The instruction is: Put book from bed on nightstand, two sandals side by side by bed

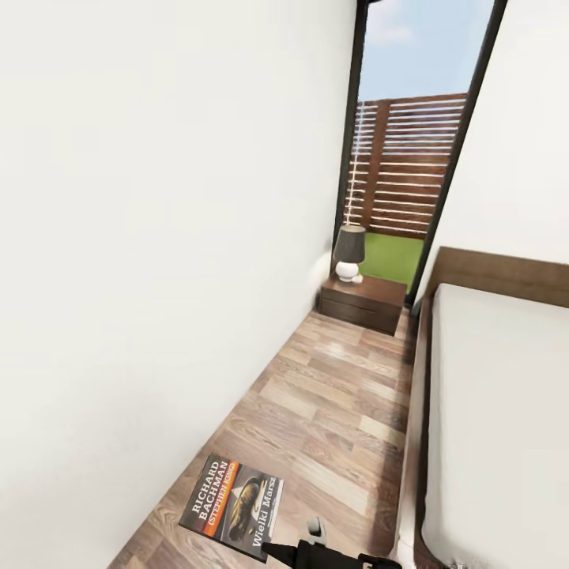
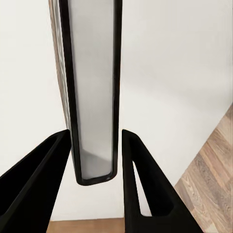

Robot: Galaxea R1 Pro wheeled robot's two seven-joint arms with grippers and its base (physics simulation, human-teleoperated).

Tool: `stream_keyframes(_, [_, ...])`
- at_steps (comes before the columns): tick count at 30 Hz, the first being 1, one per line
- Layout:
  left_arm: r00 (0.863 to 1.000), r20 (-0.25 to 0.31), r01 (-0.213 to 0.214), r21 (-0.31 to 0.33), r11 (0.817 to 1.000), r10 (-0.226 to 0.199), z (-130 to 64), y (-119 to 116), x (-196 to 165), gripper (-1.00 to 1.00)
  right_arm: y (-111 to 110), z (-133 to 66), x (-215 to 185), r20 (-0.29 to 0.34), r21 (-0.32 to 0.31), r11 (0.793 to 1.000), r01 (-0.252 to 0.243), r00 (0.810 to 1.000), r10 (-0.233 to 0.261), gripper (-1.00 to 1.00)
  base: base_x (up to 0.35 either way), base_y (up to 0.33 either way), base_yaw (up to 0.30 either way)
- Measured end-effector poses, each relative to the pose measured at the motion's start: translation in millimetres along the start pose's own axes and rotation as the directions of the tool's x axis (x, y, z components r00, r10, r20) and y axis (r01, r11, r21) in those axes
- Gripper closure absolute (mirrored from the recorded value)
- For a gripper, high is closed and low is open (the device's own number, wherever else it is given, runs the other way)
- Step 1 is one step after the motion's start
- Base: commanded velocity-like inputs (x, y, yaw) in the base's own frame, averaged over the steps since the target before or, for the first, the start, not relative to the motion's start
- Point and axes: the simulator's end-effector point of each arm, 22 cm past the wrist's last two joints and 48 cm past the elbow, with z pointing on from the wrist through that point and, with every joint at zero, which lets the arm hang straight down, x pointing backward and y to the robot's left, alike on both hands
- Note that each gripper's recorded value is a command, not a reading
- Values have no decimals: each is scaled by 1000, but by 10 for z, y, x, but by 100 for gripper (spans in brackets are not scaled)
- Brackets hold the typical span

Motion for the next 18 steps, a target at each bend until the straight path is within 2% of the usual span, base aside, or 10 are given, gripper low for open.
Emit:
stream_keyframes(13, [1000, 3, 0, -1, 1000, 0, 2, 3, -11, -100, 15, 6, -2, -1, -2, 1000, 3, 1000, -3, 100, 1, 0, -275])
stream_keyframes(18, [1000, 6, 0, -2, 1000, 0, 5, 6, -24, -100, 27, 6, -22, 5, -3, 1000, 5, 1000, -5, 100, 0, 0, -171])
